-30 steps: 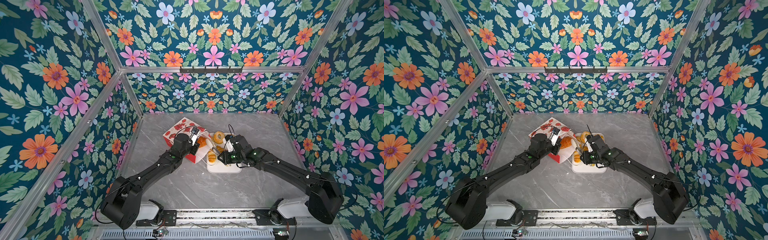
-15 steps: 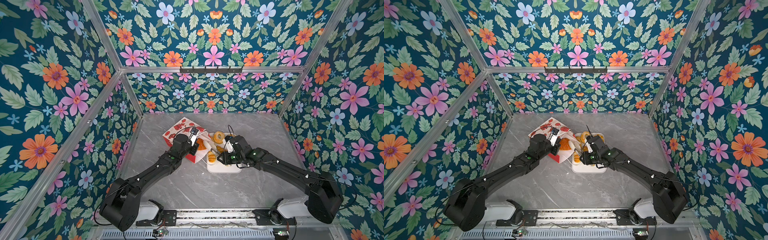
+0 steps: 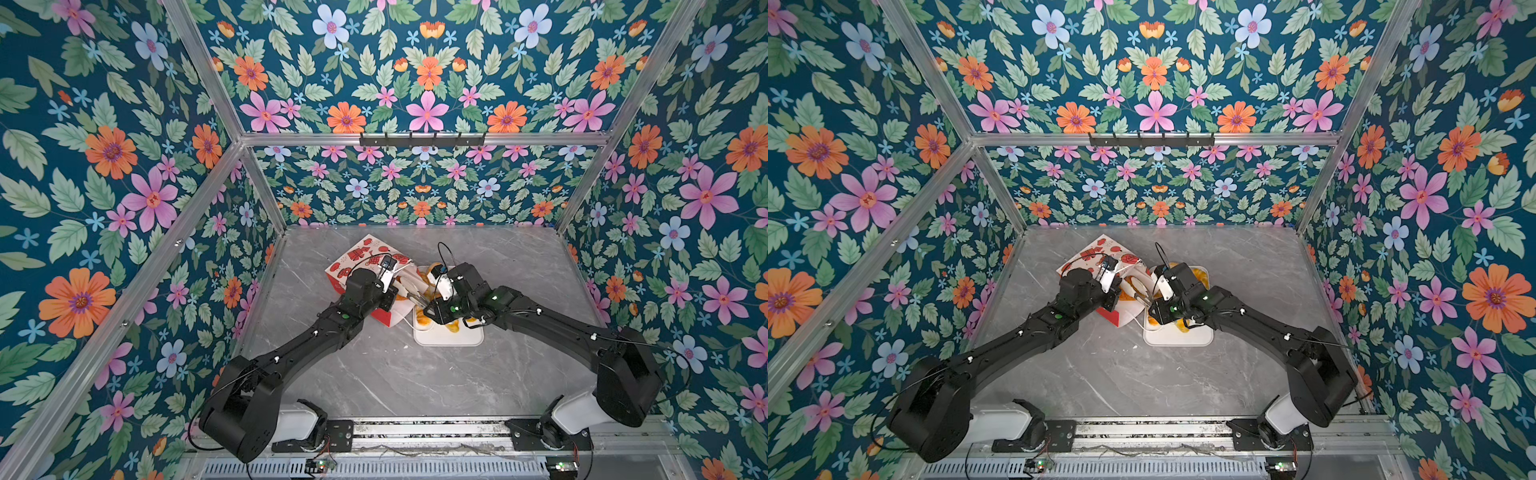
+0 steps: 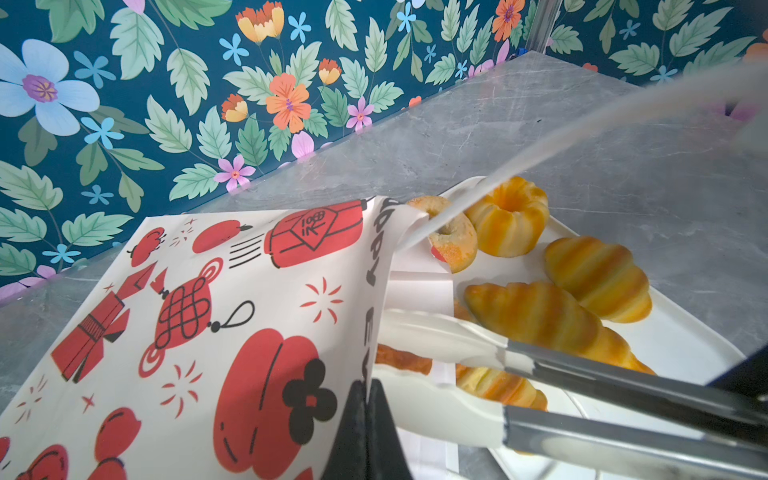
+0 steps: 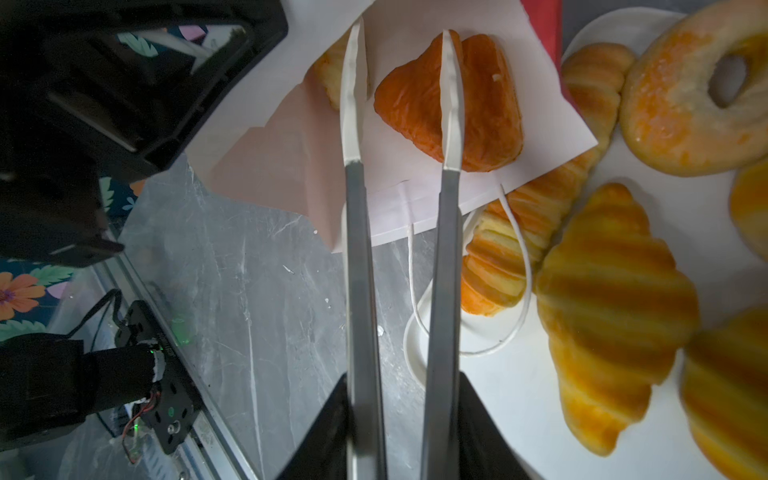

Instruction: Take the fake bread out of the paper bag

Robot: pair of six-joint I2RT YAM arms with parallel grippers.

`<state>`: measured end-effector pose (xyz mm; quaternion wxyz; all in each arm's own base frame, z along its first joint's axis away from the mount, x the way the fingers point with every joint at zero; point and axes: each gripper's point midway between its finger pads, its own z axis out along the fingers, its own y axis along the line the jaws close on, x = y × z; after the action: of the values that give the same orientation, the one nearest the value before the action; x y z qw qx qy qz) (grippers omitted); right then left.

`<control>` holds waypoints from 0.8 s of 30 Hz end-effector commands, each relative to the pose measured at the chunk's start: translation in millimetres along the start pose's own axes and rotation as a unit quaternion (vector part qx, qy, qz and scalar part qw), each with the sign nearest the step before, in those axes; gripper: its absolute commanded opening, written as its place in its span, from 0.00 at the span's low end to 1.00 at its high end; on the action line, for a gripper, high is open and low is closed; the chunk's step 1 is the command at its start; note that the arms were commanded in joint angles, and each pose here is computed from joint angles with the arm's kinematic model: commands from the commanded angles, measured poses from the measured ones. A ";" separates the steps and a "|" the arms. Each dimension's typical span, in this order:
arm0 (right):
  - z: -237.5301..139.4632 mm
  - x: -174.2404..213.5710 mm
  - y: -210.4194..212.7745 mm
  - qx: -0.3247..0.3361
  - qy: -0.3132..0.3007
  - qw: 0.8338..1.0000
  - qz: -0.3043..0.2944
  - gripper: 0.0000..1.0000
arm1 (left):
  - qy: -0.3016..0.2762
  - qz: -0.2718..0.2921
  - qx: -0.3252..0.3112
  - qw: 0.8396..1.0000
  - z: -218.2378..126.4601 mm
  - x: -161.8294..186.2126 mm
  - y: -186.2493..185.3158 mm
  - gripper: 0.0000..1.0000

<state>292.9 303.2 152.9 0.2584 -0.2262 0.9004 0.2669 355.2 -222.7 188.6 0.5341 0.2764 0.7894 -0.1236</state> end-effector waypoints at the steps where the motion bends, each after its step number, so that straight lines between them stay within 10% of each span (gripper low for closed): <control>1: 4.7 -6.1 -5.5 0.019 -0.002 0.999 -0.047 0.37 | -0.013 -0.001 -0.003 1.000 0.5 -6.0 0.9 0.00; 24: 42.0 13.8 -21.5 0.038 0.086 0.991 -0.090 0.34 | -0.009 0.002 -0.001 1.000 7.8 -2.6 0.5 0.00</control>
<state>312.1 309.6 109.5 0.2222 -0.2982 0.9075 0.1953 358.6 -224.2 179.3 0.5276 0.2772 0.7938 -0.1210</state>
